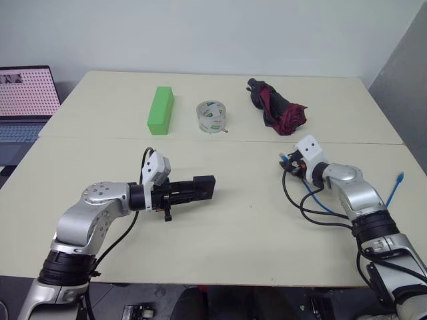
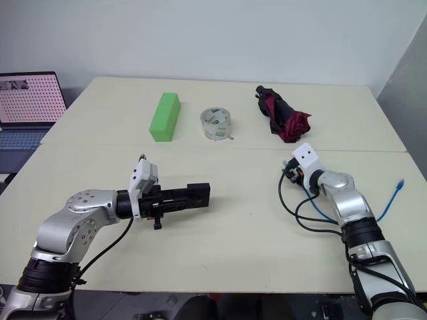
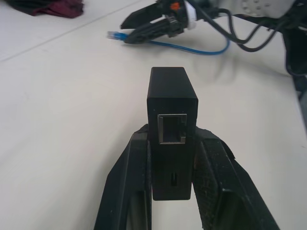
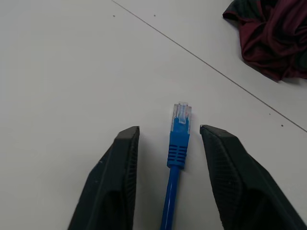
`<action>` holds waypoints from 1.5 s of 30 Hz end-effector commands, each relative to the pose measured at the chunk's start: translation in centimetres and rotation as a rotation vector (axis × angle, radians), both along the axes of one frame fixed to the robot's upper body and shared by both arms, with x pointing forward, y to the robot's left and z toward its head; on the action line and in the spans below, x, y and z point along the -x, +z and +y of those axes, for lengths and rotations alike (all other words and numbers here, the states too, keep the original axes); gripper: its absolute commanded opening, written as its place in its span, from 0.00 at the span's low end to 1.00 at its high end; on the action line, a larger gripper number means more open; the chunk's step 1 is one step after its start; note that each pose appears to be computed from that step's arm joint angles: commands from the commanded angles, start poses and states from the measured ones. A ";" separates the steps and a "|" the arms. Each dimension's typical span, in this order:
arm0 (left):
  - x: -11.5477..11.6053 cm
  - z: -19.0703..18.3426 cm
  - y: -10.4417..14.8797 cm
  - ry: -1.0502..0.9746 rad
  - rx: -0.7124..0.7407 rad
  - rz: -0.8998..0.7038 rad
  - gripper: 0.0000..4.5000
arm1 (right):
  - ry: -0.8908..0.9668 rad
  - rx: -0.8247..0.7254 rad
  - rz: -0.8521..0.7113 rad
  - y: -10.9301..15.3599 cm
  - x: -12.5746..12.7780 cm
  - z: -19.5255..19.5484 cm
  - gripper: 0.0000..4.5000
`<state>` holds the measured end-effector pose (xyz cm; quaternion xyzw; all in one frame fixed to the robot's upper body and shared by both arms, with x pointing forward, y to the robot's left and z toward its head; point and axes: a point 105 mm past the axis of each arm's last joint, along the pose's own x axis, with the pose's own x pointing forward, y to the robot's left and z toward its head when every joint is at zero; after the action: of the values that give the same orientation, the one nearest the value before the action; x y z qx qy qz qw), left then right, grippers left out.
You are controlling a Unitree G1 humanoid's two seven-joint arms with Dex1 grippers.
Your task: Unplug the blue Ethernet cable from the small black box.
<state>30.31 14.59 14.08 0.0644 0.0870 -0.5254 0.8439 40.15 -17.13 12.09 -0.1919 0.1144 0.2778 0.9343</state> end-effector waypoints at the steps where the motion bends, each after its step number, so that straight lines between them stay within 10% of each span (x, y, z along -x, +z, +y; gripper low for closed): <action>1: -2.2 1.1 1.3 0.153 -0.008 -0.132 0.17 | 0.054 -0.031 -0.037 2.8 1.0 -0.3 0.72; 9: -6.1 6.1 0.5 0.584 -0.044 -0.377 0.17 | 0.591 -0.191 0.001 7.1 9.5 7.7 0.86; 20: -7.8 8.5 -4.2 0.833 -0.001 -0.284 0.17 | 0.654 -0.200 -0.014 7.2 10.6 12.0 0.86; 33: -5.1 9.4 -5.9 0.822 -0.017 -0.208 0.86 | 0.621 -0.214 -0.020 7.1 10.5 12.2 0.87; 45: 0.1 10.1 -2.2 0.670 -0.250 -0.230 0.86 | 0.477 -0.167 0.017 4.6 11.3 6.6 0.87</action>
<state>30.22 24.82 9.08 0.1802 0.1051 -0.1837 0.9606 29.11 -9.55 14.80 -0.1204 0.0864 0.5071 0.8491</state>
